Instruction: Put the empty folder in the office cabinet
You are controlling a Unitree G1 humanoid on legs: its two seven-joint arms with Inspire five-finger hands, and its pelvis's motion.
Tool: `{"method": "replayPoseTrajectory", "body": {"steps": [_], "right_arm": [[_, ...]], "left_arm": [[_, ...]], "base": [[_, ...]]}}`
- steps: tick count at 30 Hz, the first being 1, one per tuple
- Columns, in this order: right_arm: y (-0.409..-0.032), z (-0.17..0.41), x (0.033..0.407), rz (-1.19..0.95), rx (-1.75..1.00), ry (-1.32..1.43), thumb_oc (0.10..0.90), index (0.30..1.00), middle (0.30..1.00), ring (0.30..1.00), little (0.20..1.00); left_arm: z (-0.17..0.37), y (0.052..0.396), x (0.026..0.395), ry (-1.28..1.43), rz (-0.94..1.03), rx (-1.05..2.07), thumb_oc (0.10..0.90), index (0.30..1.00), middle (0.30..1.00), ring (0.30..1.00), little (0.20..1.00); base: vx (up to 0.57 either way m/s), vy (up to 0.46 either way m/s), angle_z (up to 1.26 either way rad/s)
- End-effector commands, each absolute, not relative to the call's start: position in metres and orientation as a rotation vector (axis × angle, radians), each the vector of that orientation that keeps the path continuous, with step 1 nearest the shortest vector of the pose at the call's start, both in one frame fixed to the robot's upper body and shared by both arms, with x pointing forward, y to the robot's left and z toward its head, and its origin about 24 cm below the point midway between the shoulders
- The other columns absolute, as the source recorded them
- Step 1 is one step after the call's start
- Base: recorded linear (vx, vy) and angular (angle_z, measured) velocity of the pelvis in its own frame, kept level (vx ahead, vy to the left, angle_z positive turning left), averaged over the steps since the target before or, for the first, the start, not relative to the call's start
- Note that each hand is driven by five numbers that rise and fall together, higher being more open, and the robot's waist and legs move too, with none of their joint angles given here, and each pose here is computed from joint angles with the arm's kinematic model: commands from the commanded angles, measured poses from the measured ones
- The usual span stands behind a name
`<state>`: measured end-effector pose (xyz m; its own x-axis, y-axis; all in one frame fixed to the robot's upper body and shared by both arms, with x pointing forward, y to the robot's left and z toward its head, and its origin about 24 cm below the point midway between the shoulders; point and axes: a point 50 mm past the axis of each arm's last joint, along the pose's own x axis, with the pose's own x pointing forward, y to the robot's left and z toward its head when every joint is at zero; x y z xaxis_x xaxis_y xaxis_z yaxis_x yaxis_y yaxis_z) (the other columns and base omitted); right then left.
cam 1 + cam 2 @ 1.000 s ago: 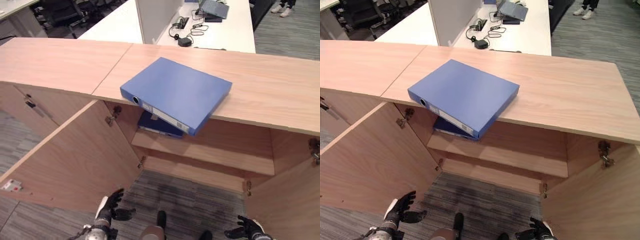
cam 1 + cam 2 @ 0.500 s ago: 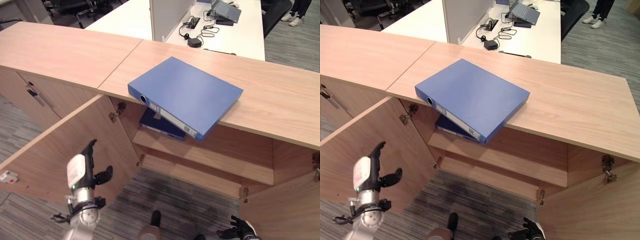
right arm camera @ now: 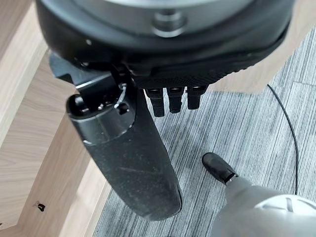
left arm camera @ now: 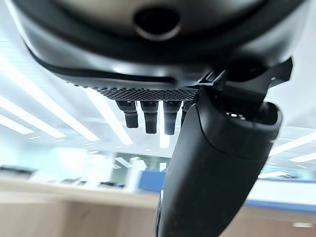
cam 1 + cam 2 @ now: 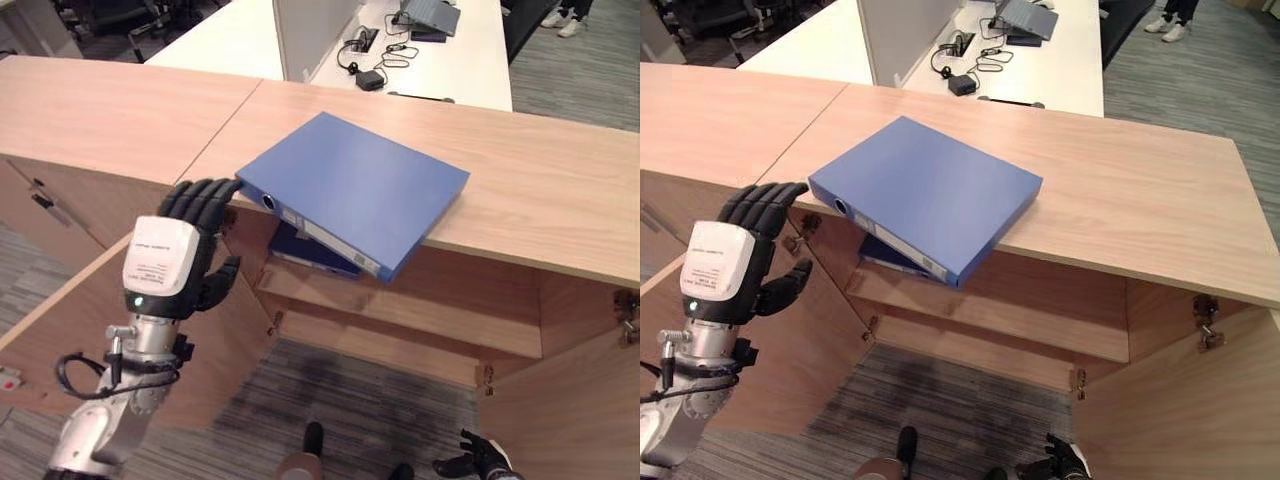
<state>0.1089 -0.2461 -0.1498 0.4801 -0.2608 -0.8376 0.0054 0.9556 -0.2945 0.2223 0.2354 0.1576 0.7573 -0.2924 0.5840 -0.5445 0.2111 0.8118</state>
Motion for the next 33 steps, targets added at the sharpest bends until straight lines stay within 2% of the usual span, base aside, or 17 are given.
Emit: {"method": "replayPoseTrajectory", "body": {"steps": [1,10,21,33], "right_arm": [[-0.259,-0.133,0.140,-0.126,-0.355,0.931,0.800,0.900,0.900,0.900,0.900],[-0.263,-0.132,0.137,-0.126,-0.365,0.940,0.800,0.900,0.900,0.900,0.900],[-0.264,-0.131,0.138,-0.173,-0.303,0.925,0.800,0.900,0.900,0.900,0.900],[-0.269,-0.134,0.128,-0.202,-0.296,0.961,0.800,0.900,0.900,0.900,0.900]], "left_arm": [[0.216,0.212,0.219,-1.095,0.208,1.373,0.800,0.900,0.900,0.900,0.900],[0.222,0.197,0.226,-1.116,0.044,1.352,0.800,0.900,0.900,0.900,0.900],[0.210,0.199,0.233,-1.010,0.047,1.219,0.800,0.900,0.900,0.900,0.900],[0.197,0.211,0.240,-0.906,0.054,1.266,0.800,0.900,0.900,0.900,0.900]], "base": [[0.00,0.020,-0.09],[0.02,0.003,-0.04],[0.02,-0.001,-0.04],[0.00,0.001,-0.06]]}}
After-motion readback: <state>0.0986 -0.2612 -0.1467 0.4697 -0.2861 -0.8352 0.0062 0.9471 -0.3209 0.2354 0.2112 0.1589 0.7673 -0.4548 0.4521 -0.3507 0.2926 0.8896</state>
